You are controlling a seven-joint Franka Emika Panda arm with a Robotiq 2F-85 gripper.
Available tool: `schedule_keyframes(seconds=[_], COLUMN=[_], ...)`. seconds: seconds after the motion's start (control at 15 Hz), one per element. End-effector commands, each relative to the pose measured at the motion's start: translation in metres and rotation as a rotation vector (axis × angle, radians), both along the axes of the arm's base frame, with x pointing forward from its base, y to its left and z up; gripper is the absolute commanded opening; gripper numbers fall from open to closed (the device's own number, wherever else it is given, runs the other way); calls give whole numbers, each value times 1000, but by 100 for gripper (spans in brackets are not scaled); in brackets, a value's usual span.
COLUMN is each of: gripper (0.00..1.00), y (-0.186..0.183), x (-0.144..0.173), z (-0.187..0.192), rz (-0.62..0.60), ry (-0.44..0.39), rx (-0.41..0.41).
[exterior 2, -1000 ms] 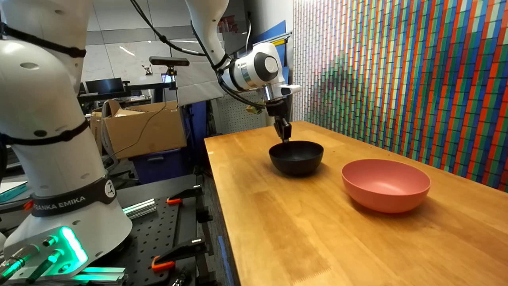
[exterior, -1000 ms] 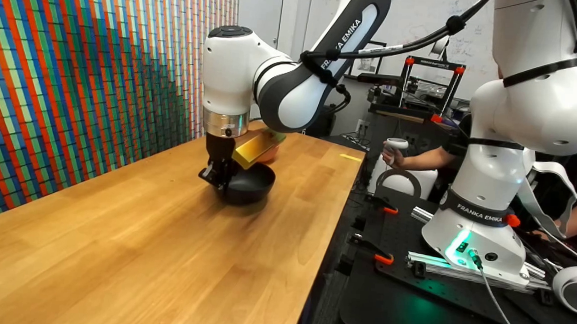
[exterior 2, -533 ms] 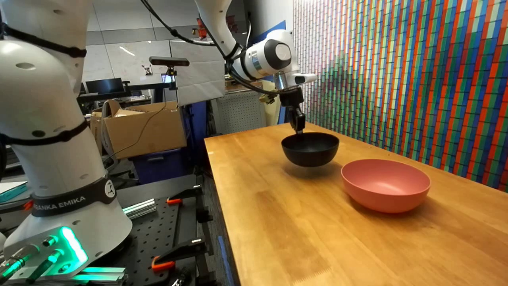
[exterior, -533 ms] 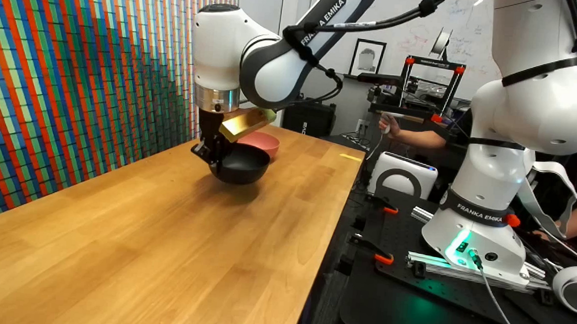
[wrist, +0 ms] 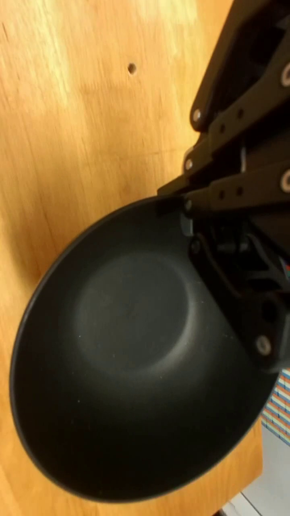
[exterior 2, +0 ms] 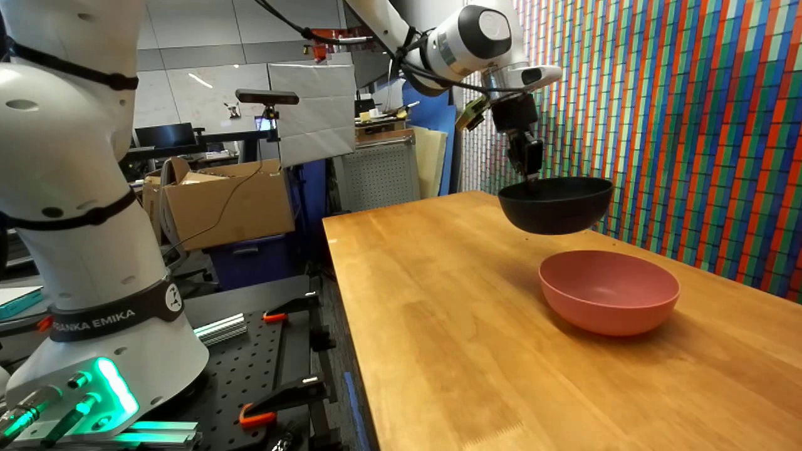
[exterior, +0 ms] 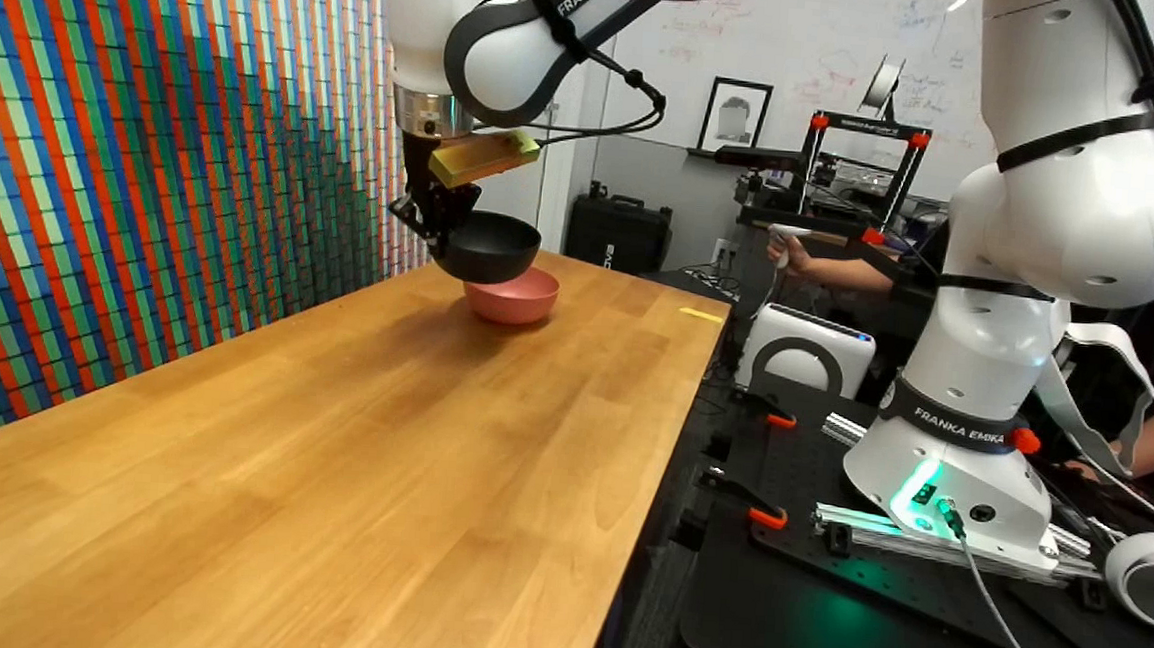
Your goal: Put the black bowl inside the pink bowl
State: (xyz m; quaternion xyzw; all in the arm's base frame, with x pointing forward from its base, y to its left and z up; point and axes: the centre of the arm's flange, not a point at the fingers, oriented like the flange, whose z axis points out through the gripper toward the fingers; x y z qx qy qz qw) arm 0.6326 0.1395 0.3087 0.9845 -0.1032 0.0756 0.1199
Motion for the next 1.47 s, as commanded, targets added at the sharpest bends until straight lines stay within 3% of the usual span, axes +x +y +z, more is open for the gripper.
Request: schedule_keyframes(seconds=[0.0,0.47,1.07,1.13,1.2,1.4], gripper=[1,1,1,10,30,51], y=[-36,-85,-85,-85,-85,-85], x=[24,35,45,46,46,47], z=[2,-25,-42,-43,-43,-37], rz=[-50,-132,-166,-168,-172,-171], ry=[35,60,64,66,66,60], rx=[-24,-27,8,10,11,8])
